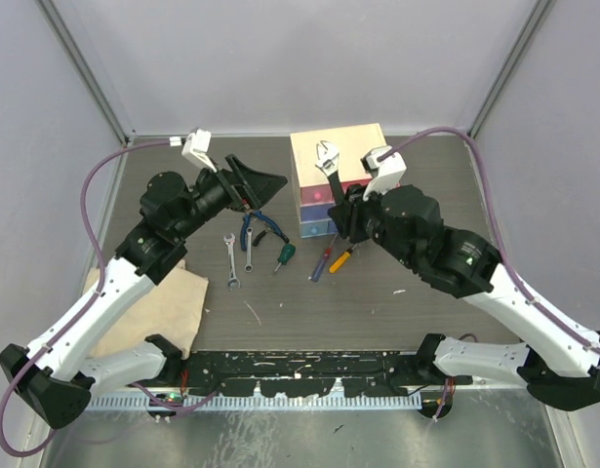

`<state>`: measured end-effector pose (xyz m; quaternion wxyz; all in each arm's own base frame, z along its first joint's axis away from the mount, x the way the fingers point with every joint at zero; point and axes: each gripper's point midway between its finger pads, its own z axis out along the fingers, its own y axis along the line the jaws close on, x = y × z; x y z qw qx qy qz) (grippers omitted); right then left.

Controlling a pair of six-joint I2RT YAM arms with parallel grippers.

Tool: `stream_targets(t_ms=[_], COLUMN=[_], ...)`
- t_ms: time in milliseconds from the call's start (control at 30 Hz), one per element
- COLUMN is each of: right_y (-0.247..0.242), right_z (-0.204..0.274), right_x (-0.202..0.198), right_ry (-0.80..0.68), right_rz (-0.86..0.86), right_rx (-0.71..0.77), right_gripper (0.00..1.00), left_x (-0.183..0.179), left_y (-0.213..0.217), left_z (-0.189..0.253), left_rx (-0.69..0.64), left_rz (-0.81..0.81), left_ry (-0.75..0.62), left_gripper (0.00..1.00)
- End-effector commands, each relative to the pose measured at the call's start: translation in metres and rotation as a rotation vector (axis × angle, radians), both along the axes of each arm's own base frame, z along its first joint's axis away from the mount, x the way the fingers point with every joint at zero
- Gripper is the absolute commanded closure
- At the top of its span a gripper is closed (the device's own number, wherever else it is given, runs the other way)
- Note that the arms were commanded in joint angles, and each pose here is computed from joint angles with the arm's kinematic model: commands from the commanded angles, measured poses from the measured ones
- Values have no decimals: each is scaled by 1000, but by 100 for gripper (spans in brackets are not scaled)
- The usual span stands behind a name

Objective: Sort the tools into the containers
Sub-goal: Place the wrench in the drawer.

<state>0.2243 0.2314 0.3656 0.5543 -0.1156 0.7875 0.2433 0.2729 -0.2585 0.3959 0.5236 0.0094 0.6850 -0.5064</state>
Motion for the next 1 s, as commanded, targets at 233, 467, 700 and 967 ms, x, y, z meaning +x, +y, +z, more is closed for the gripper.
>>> stream_targets(t_ms=[233,467,700,967], right_y=[-56,-60,-73,-77], right_z=[-4,-32,-41,-62], right_x=[-8,9,22,26], right_ry=[192,318,384,480], right_rz=[-29,31,36,38], right_rx=[-172,-257,-311,-329], right_gripper=[100,100,100,100], left_x=[8,6,4,3], left_y=[14,19,27,28], left_z=[-8,-21,-29,-37], left_rx=[172,211,264,291], left_rz=[50,57,66,47], left_ry=[-37,-20,-19,-10], left_gripper=[14,14,14,14])
